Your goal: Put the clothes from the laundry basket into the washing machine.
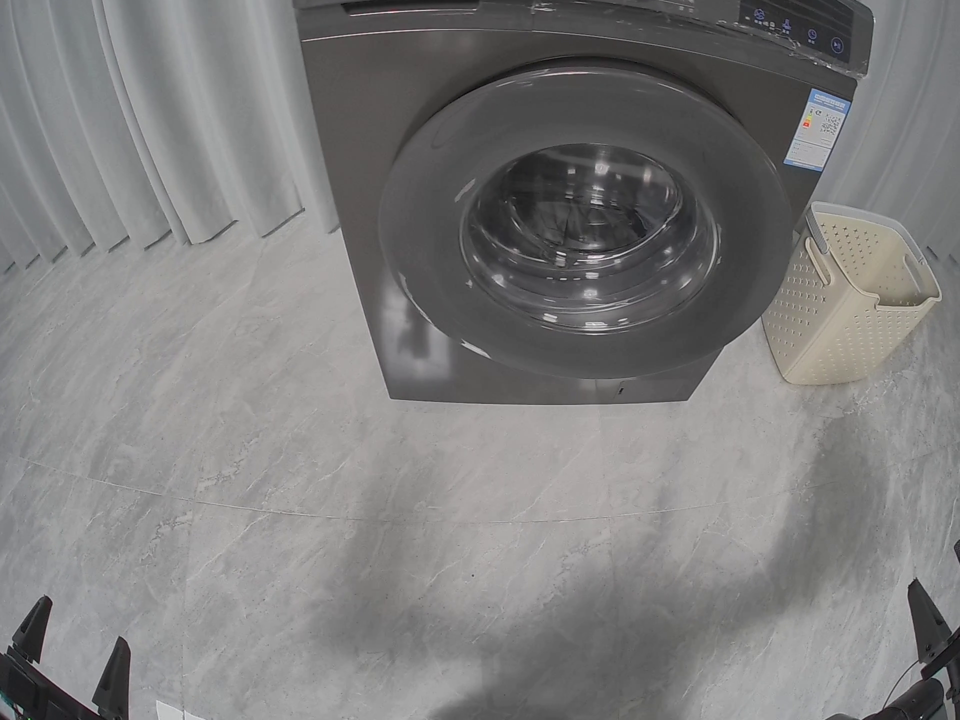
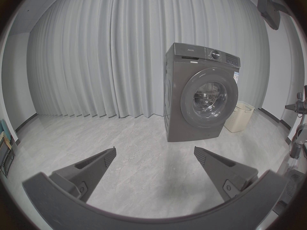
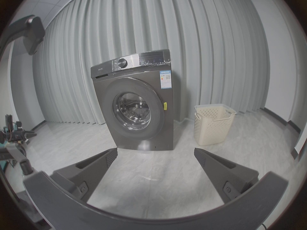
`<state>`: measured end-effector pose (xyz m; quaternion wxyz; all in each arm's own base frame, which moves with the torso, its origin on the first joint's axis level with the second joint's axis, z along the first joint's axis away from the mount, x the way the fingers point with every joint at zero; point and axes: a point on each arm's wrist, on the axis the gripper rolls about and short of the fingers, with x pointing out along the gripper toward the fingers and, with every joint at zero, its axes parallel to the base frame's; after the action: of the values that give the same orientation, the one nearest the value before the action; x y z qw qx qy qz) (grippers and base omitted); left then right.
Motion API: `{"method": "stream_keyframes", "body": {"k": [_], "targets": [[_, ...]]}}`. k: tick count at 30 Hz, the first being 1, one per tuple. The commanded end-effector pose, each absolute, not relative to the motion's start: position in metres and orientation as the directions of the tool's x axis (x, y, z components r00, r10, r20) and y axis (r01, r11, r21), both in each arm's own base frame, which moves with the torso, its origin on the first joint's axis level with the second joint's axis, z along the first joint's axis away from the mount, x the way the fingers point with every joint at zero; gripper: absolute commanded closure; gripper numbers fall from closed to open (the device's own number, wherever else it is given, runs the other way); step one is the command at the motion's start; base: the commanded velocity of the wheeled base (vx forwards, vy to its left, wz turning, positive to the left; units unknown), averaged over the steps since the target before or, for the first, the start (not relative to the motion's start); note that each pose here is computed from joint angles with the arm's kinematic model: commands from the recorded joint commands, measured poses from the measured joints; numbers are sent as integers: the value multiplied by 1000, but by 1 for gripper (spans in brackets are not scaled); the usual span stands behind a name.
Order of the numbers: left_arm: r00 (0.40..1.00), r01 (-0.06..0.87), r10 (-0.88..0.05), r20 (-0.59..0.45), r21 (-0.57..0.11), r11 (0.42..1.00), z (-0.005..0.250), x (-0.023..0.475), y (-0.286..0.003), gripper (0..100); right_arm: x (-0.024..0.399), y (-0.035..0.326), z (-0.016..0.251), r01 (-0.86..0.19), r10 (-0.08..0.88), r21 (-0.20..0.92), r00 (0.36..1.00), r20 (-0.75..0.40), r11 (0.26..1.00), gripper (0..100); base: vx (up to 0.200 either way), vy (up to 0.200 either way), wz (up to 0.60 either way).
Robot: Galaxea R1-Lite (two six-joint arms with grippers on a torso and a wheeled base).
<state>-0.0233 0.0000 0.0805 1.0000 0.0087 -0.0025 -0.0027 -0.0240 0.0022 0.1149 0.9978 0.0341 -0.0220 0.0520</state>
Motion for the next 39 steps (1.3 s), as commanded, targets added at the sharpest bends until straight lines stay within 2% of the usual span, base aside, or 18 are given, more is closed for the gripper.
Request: {"method": "stream_keyframes", "body": {"k": [1,3,4,6,10,13,14,18,21,27,36,39], "targets": [[1000,6,-6,-6,18,1000,75,-22,0,0,61,8,157,-206,274,233,907,-318,951,0,0,-200,0],[1000,6,-6,-6,18,1000,75,-22,0,0,69,10,161,-230,295,227,902,-314,946,0,0,-200,0],[1000,6,-6,-6,18,1000,75,-22,0,0,91,21,169,-309,369,228,879,-304,923,0,0,0,0],[1000,6,-6,-6,18,1000,75,-22,0,0,108,32,171,-358,420,240,856,-302,902,0,0,0,0],[1000,6,-6,-8,18,1000,75,-22,0,0,144,59,167,-416,496,291,813,-306,862,0,0,0,0],[1000,6,-6,-8,18,1000,75,-22,0,0,165,73,163,-399,487,309,821,-299,863,0,0,0,0],[1000,5,-5,-8,18,1000,75,-22,0,0,180,83,163,-390,478,323,838,-264,862,0,0,0,0],[1000,6,-6,-8,18,1000,75,-22,0,0,200,116,164,-447,530,365,831,-169,817,0,0,0,0],[1000,5,-5,-6,18,1000,76,-23,0,0,214,135,162,-442,519,367,843,-144,819,0,0,-67,0],[1000,6,-6,-8,18,1000,75,-22,0,0,234,150,169,-453,519,378,851,-87,807,0,0,-200,0],[1000,6,-6,-8,18,1000,75,-22,0,0,246,164,186,-490,544,411,839,-17,769,0,0,0,0],[1000,5,-5,-8,18,1000,75,-22,0,0,242,169,186,-507,563,411,826,-18,758,0,200,0,0]]}}
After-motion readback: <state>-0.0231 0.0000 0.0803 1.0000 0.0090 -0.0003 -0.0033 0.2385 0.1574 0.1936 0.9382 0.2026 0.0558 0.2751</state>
